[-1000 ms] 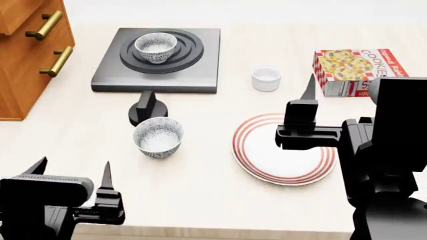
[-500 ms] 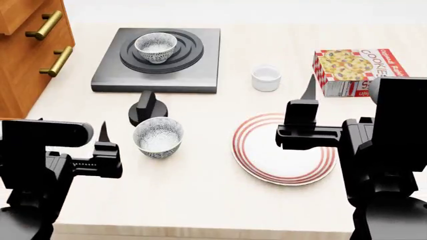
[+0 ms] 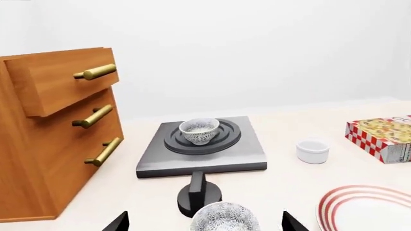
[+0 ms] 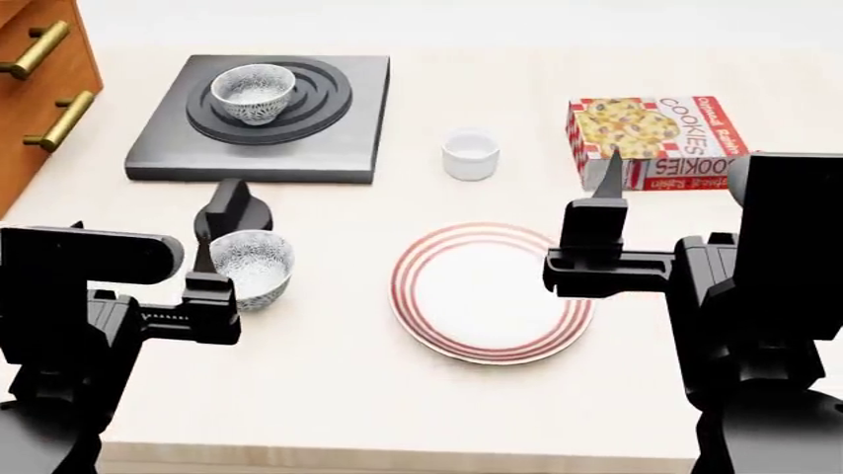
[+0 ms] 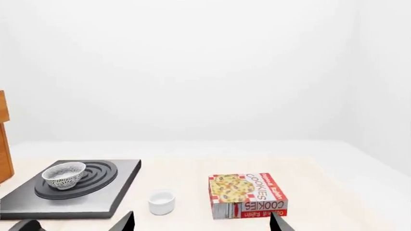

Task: Pick the akita bowl on the stove and place it on the plate.

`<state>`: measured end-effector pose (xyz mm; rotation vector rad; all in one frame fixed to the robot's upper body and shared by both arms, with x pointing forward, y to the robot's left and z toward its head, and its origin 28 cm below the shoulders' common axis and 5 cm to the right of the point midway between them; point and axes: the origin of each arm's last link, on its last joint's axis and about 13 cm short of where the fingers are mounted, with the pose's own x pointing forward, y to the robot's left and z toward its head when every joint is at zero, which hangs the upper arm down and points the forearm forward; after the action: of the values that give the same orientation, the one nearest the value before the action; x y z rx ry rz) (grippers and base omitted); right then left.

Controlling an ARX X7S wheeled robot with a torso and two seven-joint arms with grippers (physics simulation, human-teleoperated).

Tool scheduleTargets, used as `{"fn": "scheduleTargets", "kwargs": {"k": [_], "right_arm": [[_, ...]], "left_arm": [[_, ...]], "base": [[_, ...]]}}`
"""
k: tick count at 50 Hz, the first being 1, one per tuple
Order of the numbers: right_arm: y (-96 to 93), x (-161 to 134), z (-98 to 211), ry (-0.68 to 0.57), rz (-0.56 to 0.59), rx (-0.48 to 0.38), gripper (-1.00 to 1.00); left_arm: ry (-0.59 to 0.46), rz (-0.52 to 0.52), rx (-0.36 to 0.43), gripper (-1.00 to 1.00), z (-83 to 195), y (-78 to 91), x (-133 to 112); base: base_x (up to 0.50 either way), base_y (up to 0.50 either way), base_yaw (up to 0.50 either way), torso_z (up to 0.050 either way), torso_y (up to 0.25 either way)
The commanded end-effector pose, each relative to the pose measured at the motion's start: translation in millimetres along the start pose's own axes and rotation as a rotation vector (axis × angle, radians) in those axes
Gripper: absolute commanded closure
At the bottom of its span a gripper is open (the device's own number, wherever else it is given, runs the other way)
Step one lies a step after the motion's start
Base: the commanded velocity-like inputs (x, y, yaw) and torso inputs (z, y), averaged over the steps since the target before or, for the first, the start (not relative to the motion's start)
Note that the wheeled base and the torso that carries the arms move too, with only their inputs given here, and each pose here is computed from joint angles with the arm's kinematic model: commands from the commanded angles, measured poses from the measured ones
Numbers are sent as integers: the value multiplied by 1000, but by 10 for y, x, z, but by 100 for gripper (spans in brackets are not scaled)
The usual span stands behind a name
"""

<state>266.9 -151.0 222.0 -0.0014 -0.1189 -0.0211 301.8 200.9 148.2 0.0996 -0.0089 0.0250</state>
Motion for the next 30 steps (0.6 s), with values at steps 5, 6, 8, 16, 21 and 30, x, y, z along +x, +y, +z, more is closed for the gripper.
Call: {"fn": "scheduleTargets", "kwargs": {"k": [5, 6, 8, 16, 21, 30], "right_arm": [[-3, -2, -3, 1, 1, 1, -100], [-4, 0, -5, 1, 1, 1, -100], [-2, -1, 0, 1, 2, 0, -100], [-1, -2, 8, 0, -3, 0, -100], [-1, 0, 6, -1, -2, -2, -100], [9, 6, 0, 6, -1, -8, -100]], "left_arm": [[-6, -5, 4, -100, 14, 2, -6], [-6, -5, 3, -100, 17, 3, -7], [-6, -5, 3, -100, 14, 5, -5], [-5, -7, 3, -100, 14, 2, -8], [-5, -6, 3, -100, 6, 5, -2], [-8, -9, 3, -100, 13, 2, -2]], "base": [[0, -277, 0, 0, 0], [0, -277, 0, 0, 0], [0, -273, 0, 0, 0], [0, -97, 0, 0, 0], [0, 0, 0, 0, 0], [0, 0, 0, 0, 0]]}}
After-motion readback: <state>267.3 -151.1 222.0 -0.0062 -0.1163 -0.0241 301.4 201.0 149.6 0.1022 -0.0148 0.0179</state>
